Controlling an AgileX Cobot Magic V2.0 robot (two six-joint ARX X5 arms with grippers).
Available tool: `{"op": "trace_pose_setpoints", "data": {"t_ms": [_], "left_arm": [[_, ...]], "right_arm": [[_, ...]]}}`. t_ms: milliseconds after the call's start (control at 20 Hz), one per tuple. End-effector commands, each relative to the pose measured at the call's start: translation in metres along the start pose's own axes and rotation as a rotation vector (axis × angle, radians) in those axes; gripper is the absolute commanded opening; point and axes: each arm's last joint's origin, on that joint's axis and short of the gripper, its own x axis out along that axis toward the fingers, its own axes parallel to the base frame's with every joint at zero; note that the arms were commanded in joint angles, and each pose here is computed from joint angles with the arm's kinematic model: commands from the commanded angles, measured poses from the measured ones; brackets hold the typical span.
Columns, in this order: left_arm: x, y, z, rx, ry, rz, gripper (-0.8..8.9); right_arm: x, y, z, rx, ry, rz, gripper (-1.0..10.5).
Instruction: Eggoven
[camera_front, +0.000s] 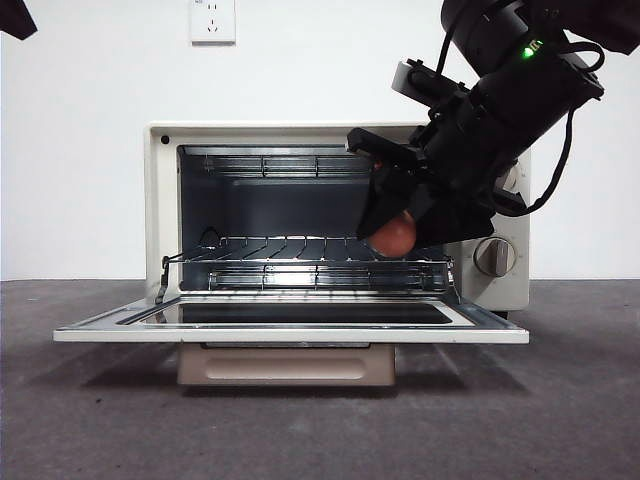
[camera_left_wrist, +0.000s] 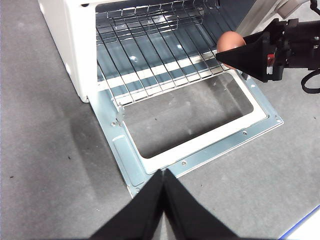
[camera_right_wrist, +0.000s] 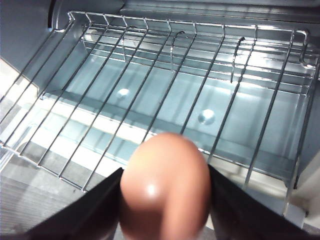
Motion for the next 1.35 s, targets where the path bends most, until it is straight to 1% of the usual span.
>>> {"op": "trace_pose_setpoints", "data": {"t_ms": [50, 150, 400, 800, 1100, 1250, 1350], "left_arm": [[-0.001, -0.001, 0.003, 0.017, -0.007, -0.002, 0.07], [-0.001, -0.001, 0.003, 0.017, -0.007, -0.002, 0.06], [-0.001, -0.001, 0.003, 0.017, -0.007, -0.002, 0.06], [-0.001, -0.001, 0.003, 0.018, -0.006, -0.002, 0.06], [0.0, -0.001, 0.007, 0.028, -0.05, -0.003, 0.06], [0.006, 0.001, 0.011, -0.011, -0.082, -0.006, 0.06], [0.021, 0.005, 0.004, -0.042, -0.092, -0.008, 0.06]], "right_arm": [[0.004, 0.003, 0.002, 0.006, -0.003, 0.008, 2.3], [0.004, 0.003, 0.002, 0.007, -0.005, 0.01, 2.7], [0.004, 0.005, 0.006, 0.007, -0.017, 0.015, 2.9], [-0.004, 0.009, 0.013, 0.023, -0.033, 0.041, 2.9], [-0.046, 0.019, 0.031, 0.012, -0.103, 0.064, 2.9], [-0.082, 0.026, 0.04, -0.016, -0.151, 0.079, 2.9], [-0.109, 0.03, 0.043, -0.038, -0.177, 0.086, 2.9]]}}
